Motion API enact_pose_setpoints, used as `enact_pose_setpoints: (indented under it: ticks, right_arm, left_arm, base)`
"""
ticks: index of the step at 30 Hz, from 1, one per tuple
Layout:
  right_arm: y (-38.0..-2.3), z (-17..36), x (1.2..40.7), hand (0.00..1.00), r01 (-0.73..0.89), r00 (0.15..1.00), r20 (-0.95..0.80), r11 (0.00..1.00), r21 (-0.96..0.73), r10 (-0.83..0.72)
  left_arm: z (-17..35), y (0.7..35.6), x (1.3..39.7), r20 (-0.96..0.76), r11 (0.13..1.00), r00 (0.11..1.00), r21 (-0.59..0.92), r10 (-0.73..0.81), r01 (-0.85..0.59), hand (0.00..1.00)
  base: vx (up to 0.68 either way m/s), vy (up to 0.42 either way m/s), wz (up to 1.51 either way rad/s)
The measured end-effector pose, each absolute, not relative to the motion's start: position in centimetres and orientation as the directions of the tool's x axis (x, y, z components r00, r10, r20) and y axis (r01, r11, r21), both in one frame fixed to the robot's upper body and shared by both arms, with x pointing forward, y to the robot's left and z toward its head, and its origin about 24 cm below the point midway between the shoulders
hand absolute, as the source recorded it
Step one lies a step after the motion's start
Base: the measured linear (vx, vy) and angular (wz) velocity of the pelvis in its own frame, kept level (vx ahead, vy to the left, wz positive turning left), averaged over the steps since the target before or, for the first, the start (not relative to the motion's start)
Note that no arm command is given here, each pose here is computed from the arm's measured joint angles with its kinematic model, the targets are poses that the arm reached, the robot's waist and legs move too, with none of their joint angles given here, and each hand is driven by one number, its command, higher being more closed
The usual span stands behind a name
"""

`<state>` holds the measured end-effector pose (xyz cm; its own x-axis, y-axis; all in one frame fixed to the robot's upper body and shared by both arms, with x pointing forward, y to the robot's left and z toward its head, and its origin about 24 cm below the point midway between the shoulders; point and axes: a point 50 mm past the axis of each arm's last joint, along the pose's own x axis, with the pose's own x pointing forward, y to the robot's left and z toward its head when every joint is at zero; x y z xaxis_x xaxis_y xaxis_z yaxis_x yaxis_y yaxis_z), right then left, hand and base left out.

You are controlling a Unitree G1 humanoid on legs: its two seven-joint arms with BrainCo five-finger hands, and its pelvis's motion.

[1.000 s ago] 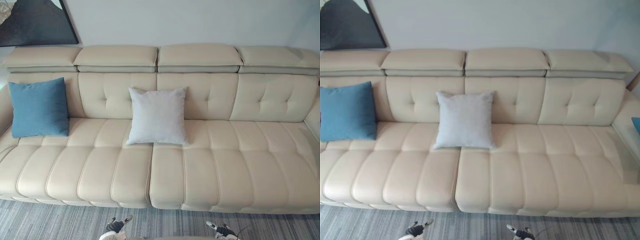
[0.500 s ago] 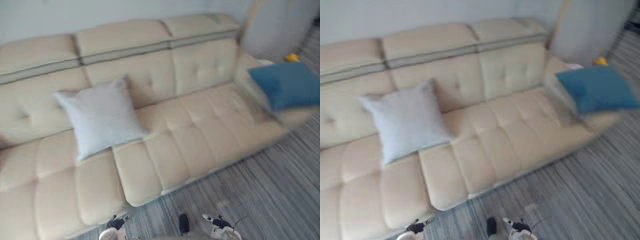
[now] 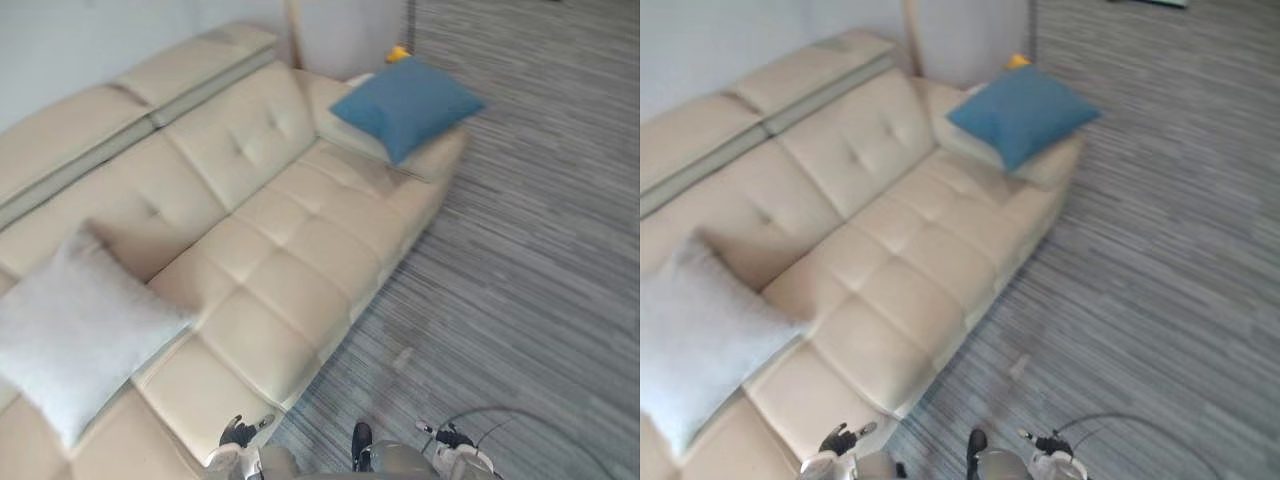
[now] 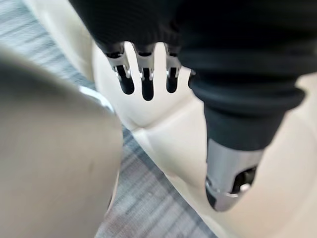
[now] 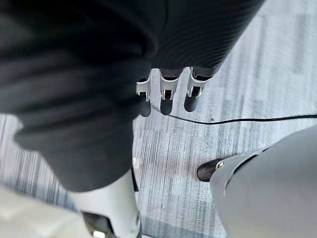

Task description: Pick up cushions and gather them together orderly.

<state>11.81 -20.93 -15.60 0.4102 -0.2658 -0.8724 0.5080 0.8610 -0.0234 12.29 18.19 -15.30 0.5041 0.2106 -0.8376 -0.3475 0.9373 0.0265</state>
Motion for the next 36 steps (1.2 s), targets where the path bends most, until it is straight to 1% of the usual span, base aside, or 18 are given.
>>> enact_pose_setpoints:
  ticks: [4, 6, 9, 14, 18, 21, 26, 29, 31, 36]
  right_arm:
    - [-19.9, -15.5, 12.3, 0.00, 0.516, 0.435, -0.866, 0.856, 0.015, -0.247]
    - [-19.4, -15.6, 11.8, 0.00, 0.532, 0.439, -0.865, 0.846, 0.033, -0.242]
    - [-18.7, -15.6, 11.6, 0.00, 0.519, 0.451, -0.863, 0.854, 0.047, -0.226]
    - [-17.6, -15.3, 13.0, 0.00, 0.491, 0.486, -0.854, 0.866, 0.091, -0.186]
    - [-18.3, -14.9, 13.9, 0.00, 0.502, 0.504, -0.840, 0.860, 0.093, -0.203]
    - [-18.5, -15.1, 13.2, 0.00, 0.513, 0.488, -0.847, 0.855, 0.083, -0.210]
    - [-19.8, -14.8, 13.7, 0.00, 0.497, 0.496, -0.835, 0.866, 0.050, -0.237]
    - [-19.0, -15.1, 13.4, 0.00, 0.484, 0.474, -0.852, 0.874, 0.043, -0.220]
    - [-18.9, -15.1, 13.5, 0.00, 0.490, 0.475, -0.852, 0.870, 0.048, -0.221]
    - [-19.0, -15.1, 13.3, 0.00, 0.495, 0.475, -0.850, 0.867, 0.046, -0.227]
  left_arm:
    - [-15.2, 18.2, 12.3, -0.834, 0.929, 0.507, 0.018, 0.218, -0.370, 0.00]
    - [-15.3, 18.9, 11.7, -0.837, 0.925, 0.493, 0.038, 0.236, -0.378, 0.00]
    - [-15.2, 19.4, 12.0, -0.830, 0.925, 0.499, 0.049, 0.247, -0.377, 0.00]
    - [-15.4, 18.8, 11.7, -0.844, 0.913, 0.480, 0.027, 0.238, -0.406, 0.00]
    - [-15.1, 18.0, 13.4, -0.834, 0.934, 0.512, 0.012, 0.206, -0.357, 0.00]
    - [-15.3, 18.0, 13.0, -0.841, 0.935, 0.499, 0.018, 0.206, -0.355, 0.00]
    - [-15.1, 16.0, 13.6, -0.838, 0.932, 0.520, -0.040, 0.165, -0.360, 0.00]
    - [-14.4, 16.6, 14.7, -0.803, 0.936, 0.568, -0.040, 0.178, -0.350, 0.00]
    - [-14.2, 16.4, 15.1, -0.791, 0.937, 0.586, -0.050, 0.175, -0.346, 0.00]
    - [-14.0, 16.2, 15.4, -0.783, 0.942, 0.599, -0.053, 0.166, -0.331, 0.00]
  base:
    - [0.27, 0.142, -1.63]
    - [0.35, 0.191, -1.59]
    - [0.32, 0.165, -0.98]
    - [0.25, 0.051, -0.78]
    - [0.29, -0.159, -0.24]
    - [0.33, -0.250, -0.01]
    - [0.39, -0.314, 0.00]
    - [0.40, -0.176, -0.07]
    - [0.40, -0.085, -0.15]
    - [0.44, 0.066, -0.13]
